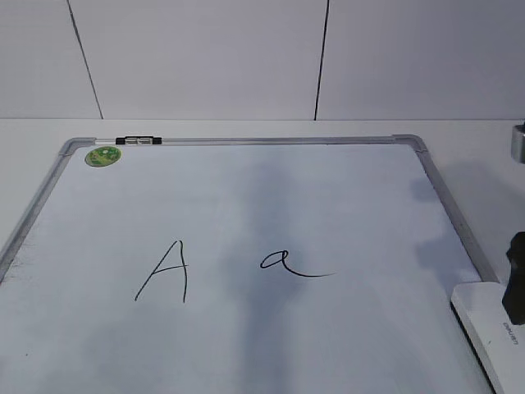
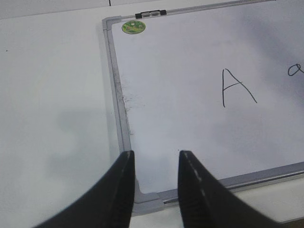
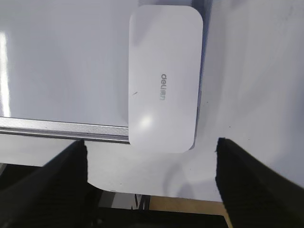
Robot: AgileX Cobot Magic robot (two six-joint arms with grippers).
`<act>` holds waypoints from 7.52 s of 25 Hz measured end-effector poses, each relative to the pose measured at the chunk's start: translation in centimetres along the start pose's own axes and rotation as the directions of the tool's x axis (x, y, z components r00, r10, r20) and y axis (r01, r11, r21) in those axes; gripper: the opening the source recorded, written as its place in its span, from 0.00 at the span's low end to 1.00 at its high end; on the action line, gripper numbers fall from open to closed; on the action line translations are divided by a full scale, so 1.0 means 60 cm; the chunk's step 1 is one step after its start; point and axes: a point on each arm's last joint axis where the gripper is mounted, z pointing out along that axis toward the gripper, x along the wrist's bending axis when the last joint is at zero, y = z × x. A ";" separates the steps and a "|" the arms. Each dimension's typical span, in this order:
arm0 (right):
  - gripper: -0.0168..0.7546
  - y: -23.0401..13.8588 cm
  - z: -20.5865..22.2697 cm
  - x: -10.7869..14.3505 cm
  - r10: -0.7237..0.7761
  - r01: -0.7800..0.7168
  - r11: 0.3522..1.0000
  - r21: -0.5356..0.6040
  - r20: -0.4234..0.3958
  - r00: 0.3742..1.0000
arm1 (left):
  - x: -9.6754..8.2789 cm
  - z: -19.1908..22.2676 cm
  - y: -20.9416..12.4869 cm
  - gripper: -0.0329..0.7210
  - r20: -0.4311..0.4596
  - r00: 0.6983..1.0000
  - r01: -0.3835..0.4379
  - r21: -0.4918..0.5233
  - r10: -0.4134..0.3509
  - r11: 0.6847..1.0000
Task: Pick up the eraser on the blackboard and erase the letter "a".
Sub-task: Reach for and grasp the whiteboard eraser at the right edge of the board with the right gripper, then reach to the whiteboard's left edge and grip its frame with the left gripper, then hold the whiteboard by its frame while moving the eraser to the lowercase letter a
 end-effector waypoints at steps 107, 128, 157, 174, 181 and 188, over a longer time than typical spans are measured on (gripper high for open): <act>0.84 0.053 0.172 -0.026 -0.010 0.011 0.997 0.083 -0.009 1.000 | 0.038 0.162 0.163 0.43 -0.031 0.990 0.141 0.381 -0.140 0.914; 0.81 0.052 0.171 -0.026 0.007 -0.007 0.996 0.089 -0.007 1.000 | 0.084 0.418 0.191 0.44 -0.076 0.983 0.172 0.691 -0.166 0.702; 0.78 0.051 0.171 -0.026 0.010 -0.009 0.996 0.093 -0.007 1.000 | 0.101 0.483 0.158 0.44 -0.074 0.985 0.159 0.745 -0.157 0.648; 0.78 0.051 0.171 -0.026 0.011 -0.010 0.996 0.091 -0.007 1.000 | 0.151 0.584 0.128 0.27 -0.104 0.975 0.205 0.766 -0.198 0.609; 0.78 0.051 0.171 -0.026 0.011 -0.010 0.996 0.091 -0.007 1.000 | 0.156 0.605 0.126 0.20 -0.104 0.975 0.204 0.770 -0.196 0.604; 0.78 0.052 0.171 -0.026 0.011 -0.010 0.996 0.090 -0.007 1.000 | 0.165 0.616 0.110 0.19 -0.119 0.971 0.220 0.785 -0.208 0.579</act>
